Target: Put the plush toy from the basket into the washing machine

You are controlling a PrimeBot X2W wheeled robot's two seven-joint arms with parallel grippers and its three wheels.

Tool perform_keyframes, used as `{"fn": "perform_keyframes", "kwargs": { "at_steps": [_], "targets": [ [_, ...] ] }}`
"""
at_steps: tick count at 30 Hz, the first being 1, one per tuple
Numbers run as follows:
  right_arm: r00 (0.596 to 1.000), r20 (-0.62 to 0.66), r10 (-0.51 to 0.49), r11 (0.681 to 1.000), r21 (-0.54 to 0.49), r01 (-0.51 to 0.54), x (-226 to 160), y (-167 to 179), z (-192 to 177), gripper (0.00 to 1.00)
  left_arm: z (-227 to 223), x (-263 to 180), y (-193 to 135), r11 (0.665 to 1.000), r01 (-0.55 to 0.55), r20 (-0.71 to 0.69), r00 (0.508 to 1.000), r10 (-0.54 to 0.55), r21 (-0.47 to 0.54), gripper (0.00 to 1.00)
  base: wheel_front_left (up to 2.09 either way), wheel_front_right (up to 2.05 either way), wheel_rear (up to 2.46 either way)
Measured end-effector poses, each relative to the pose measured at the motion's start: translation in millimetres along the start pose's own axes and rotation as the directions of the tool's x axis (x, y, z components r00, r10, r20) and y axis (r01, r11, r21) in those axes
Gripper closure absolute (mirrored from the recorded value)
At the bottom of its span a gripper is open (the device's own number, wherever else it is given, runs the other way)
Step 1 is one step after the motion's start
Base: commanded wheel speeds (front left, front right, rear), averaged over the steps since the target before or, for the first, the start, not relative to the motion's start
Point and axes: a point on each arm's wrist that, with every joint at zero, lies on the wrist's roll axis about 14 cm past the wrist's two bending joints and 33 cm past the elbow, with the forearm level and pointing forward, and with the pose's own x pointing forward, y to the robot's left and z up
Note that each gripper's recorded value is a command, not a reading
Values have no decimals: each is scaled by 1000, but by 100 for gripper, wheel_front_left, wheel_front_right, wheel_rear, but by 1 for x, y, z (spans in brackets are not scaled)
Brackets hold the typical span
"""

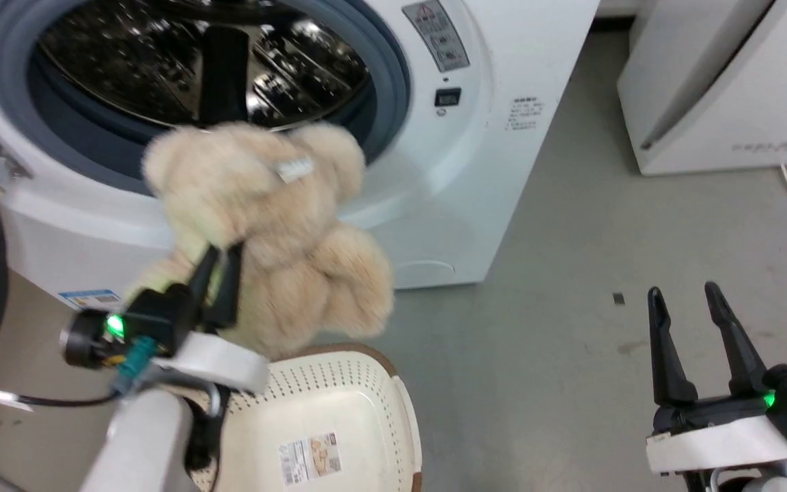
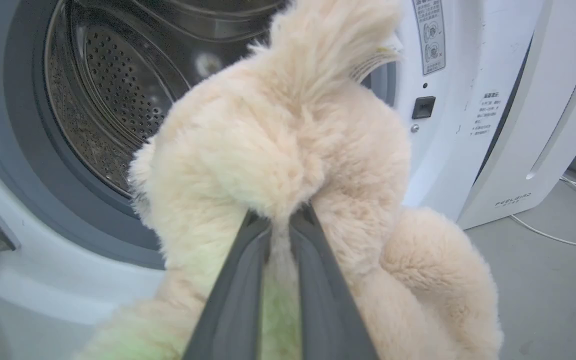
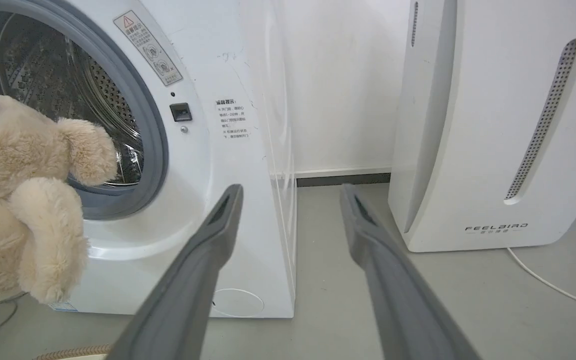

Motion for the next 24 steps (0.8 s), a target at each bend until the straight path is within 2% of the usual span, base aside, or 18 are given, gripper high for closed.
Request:
{"fn": "perform_keyframes", "kwargs": {
  "at_steps": [5,12,17,24],
  "targets": [
    [1000,-10,-17,1000,-10,17,13,-7,-7,0,8,38,22,1000,-21,38,999,20,15,100,0,0,0],
    [998,-43,-49,999,-6,49,34,-20,-27,0,19,119,52,996,-11,63,998,6,87,100,0,0,0],
    [993,-87,-78,997,-1,78,44,-31,-49,0,11,178,72,985,-3,43,999,-4,170,100,0,0,0],
    [978,-170,-123,992,0,125,46,-47,-84,0,-18,244,90,973,-11,-7,1000,13,232,100,0,0,0]
  ]
}}
